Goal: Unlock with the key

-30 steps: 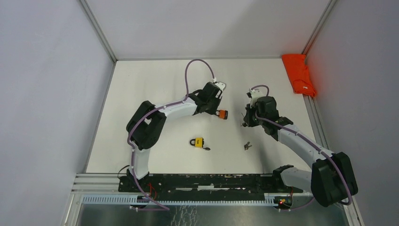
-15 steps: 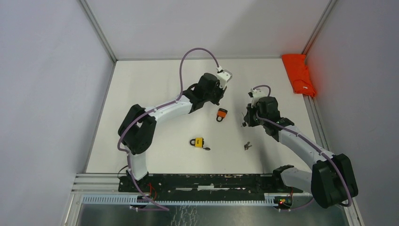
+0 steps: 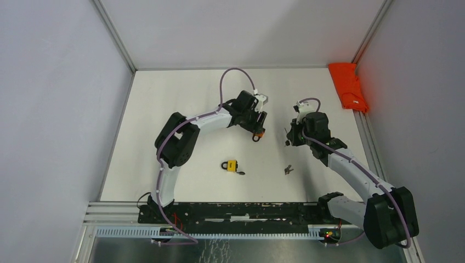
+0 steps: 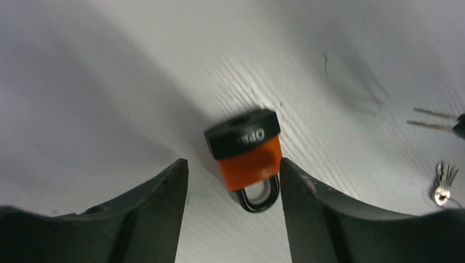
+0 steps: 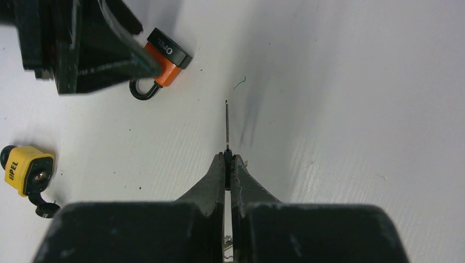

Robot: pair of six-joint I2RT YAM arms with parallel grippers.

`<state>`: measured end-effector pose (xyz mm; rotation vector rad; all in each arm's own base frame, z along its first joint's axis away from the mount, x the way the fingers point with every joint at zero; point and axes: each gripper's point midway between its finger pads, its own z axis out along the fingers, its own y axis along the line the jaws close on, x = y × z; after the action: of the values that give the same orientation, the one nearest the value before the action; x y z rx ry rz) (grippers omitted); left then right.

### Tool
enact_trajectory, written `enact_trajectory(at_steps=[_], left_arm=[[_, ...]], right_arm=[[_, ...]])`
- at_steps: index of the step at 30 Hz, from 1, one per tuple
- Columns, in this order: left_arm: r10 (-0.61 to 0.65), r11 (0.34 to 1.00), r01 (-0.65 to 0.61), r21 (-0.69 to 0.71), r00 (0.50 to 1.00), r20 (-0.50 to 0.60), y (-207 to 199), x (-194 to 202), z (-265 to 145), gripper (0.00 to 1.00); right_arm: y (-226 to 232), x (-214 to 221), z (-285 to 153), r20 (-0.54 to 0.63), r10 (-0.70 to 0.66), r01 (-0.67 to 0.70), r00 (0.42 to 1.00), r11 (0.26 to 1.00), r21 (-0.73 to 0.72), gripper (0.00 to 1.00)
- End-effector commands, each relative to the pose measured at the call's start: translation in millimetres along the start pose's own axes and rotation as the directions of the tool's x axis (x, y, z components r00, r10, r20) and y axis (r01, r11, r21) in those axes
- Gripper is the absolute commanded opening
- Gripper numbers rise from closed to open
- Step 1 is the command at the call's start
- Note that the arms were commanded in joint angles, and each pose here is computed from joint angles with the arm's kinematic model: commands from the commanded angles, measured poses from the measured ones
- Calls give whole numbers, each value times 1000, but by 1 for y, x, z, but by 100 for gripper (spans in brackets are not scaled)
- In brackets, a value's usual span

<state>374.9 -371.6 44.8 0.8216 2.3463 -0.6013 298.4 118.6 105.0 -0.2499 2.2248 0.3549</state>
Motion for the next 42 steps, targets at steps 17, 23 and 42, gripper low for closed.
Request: enact_trajectory(at_steps=[17, 23, 42], left_arm=[[-156, 976, 174, 132, 978, -137, -17, 45, 18, 79], [-167, 981, 183, 69, 968, -185, -7, 60, 24, 65], [-188, 978, 199, 55, 968, -164, -10, 61, 7, 2]], right_arm=[[6, -9, -11, 48, 5, -4, 999, 1000, -29, 0], [5, -6, -10, 50, 6, -4, 999, 1000, -27, 0], [0, 2, -9, 52, 18, -18, 998, 1000, -13, 0]])
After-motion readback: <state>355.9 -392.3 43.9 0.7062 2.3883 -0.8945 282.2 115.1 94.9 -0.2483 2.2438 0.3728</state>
